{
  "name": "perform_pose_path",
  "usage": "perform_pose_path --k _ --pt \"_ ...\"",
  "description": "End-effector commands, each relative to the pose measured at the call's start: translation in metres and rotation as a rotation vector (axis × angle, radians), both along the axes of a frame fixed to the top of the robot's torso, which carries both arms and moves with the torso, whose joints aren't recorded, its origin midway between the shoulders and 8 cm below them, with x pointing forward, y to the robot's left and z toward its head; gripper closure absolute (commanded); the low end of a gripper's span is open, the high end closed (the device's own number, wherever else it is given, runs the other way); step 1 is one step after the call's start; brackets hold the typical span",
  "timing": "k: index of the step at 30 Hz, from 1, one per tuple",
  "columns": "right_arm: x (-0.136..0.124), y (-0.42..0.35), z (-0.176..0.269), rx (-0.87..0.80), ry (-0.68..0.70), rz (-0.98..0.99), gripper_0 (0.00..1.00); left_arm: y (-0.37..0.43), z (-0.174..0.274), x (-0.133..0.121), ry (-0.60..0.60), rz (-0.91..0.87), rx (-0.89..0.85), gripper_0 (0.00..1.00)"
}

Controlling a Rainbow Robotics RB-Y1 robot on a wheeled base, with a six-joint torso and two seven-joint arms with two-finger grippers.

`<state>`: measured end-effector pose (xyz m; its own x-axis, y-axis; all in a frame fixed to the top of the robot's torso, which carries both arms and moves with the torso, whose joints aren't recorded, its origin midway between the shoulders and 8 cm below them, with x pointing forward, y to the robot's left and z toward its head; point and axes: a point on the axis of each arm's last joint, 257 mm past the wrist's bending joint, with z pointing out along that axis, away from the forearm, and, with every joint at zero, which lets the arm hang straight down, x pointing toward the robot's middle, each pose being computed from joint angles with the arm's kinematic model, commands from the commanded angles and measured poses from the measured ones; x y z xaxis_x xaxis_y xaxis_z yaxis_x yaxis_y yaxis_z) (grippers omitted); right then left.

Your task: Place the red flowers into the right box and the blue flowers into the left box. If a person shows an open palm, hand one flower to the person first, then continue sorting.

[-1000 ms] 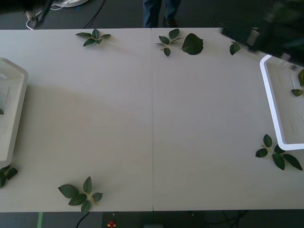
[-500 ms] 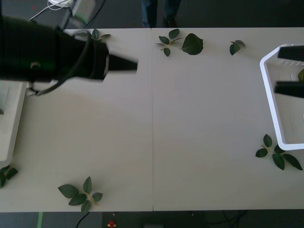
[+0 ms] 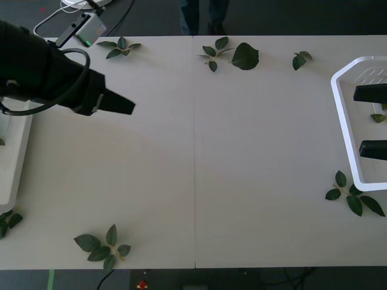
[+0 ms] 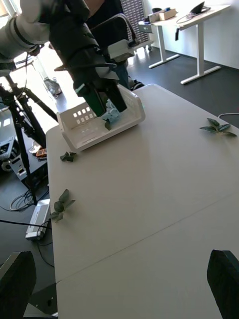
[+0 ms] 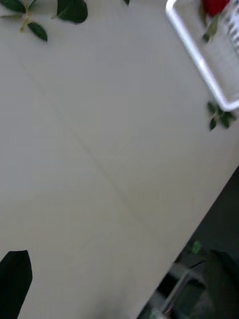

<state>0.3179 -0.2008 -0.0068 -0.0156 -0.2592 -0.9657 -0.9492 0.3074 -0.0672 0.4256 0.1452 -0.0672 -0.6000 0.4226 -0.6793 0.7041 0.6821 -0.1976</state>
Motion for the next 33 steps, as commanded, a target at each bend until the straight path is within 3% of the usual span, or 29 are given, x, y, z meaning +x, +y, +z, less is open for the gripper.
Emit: perform_pose_path --k 1,4,12,21,33 --pt "-0.010 0.005 0.000 -0.043 -0.012 0.035 0.00 0.029 0.001 0.016 -0.102 -0.056 0.129 0.00" --pt "-0.010 0.005 0.000 -0.043 -0.012 0.035 0.00 0.060 -0.001 0.027 -0.187 -0.128 0.276 0.00" --pt "-0.010 0.005 0.000 -0.043 -0.012 0.035 0.00 0.093 -0.002 0.037 -0.307 -0.311 0.441 0.00" --pt "-0.010 0.005 0.000 -0.043 -0.012 0.035 0.00 0.108 -0.008 0.043 -0.350 -0.417 0.484 0.00" --pt "-0.010 0.005 0.000 -0.043 -0.012 0.035 0.00 0.111 -0.012 0.043 -0.330 -0.415 0.459 0.00"
